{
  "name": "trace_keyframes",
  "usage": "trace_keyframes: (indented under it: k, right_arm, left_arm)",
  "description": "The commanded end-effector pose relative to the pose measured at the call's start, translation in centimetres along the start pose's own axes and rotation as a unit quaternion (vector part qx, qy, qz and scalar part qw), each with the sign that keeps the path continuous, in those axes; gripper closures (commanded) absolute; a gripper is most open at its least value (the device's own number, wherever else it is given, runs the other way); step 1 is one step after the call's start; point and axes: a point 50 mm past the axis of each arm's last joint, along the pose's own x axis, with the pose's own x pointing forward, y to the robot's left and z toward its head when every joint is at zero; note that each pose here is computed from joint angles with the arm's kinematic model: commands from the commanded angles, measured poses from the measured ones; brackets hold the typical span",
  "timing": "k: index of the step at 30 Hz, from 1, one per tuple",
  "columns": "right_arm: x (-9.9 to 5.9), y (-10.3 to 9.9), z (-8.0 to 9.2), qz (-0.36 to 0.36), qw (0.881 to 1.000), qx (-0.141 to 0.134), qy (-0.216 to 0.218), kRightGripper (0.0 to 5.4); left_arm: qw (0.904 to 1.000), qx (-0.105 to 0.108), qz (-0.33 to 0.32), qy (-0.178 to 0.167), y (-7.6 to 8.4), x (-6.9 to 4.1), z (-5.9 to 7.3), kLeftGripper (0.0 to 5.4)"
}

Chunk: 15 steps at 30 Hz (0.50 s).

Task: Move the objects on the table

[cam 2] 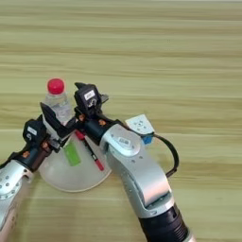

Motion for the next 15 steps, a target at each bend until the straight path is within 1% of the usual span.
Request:
trace_keyframes:
  k: [1,6,15]
  right_arm:
    - [-0.8,0.0,0.1,0.012,1.000,-0.009,0.000,0.00]
    - [-1.4,0.4,0.1,0.035,0.999,-0.007,0.002,0.00]
    - [-1.6,0.1,0.1,0.031,1.000,-0.005,0.001,0.00]
  left_arm:
    - [0.9996,0.008,0.021,-0.019,0.8,0.6,0.7,2.25]
    - [0.9990,0.008,0.038,-0.025,1.3,0.6,0.8,2.25]
    - [0.9953,0.011,0.085,-0.045,2.8,0.5,1.5,2.25]
